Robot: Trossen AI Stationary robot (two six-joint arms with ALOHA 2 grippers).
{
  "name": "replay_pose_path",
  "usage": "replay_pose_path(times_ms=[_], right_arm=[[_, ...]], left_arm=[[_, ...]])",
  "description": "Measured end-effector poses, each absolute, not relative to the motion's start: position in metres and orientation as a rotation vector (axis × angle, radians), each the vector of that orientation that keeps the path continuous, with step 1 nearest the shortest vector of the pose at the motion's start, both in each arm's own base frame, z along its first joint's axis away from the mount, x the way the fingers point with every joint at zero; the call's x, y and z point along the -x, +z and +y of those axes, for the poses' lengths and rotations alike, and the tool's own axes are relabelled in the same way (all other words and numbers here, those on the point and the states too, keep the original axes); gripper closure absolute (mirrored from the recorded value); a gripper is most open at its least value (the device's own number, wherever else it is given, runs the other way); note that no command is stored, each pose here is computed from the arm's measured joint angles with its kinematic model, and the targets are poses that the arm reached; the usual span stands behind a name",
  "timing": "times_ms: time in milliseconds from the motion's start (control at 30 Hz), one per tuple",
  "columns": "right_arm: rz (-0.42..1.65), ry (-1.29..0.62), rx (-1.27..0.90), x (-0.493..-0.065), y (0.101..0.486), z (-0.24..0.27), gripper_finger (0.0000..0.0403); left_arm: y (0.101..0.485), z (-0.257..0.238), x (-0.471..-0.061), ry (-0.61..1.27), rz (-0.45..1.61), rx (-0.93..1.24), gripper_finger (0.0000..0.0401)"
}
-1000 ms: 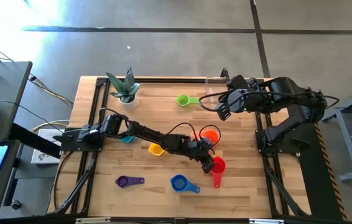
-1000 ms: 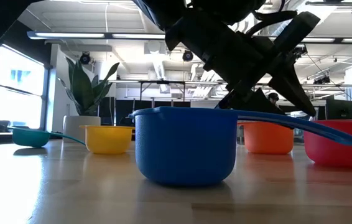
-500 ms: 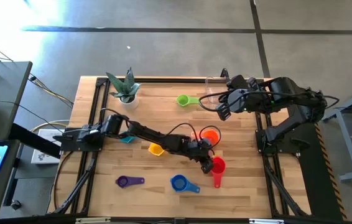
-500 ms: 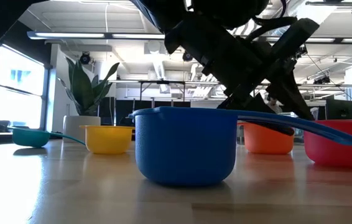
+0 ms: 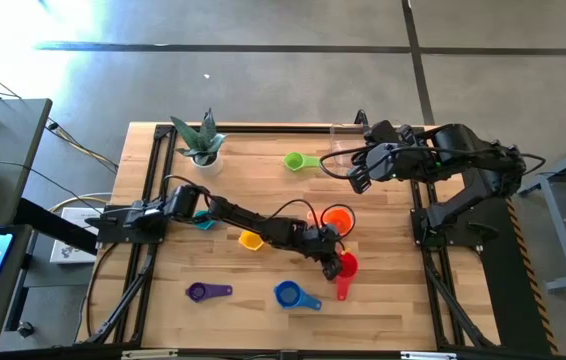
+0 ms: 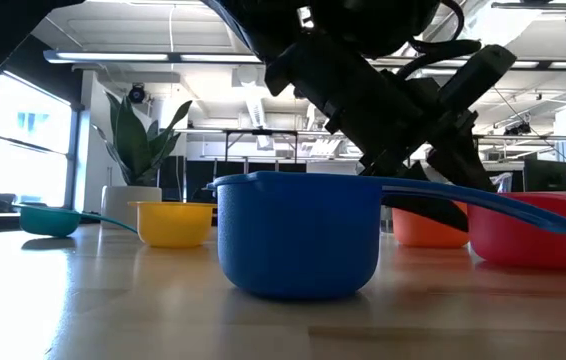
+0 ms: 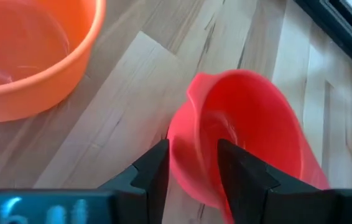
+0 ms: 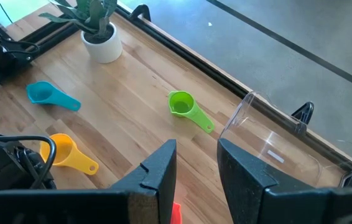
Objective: Nest measuring cups in basket
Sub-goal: Stack the red measuring cup on top of the orange measuring cup
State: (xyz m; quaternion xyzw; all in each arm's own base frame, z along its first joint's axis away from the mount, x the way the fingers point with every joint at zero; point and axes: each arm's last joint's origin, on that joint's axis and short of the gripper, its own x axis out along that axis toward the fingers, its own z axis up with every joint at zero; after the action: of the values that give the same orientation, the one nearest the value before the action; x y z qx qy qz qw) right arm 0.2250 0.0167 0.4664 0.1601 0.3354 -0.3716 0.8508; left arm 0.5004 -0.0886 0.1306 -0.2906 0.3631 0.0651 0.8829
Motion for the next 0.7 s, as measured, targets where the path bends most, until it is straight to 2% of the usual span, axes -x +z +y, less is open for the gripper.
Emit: replay_pose_path(times_ms=[367,500,700], right_arm=[[0.706,-0.782,-0.337,-0.225,0.466,0.017,0.0295],[0.706,-0.782,-0.337,-0.225,0.466,0.017,0.0295],[0.713,-0.774,-0.334,-0.225,0.466,0.017,0.0295]], left_arm=[[0.131,-0.089,-0.5,0.11,0.76,0.553,0.0391],[0.134,-0.087,-0.5,0.085,0.767,0.532,0.0392],[0.16,-0.077,-0.495,0.043,0.764,0.487,0.0396]])
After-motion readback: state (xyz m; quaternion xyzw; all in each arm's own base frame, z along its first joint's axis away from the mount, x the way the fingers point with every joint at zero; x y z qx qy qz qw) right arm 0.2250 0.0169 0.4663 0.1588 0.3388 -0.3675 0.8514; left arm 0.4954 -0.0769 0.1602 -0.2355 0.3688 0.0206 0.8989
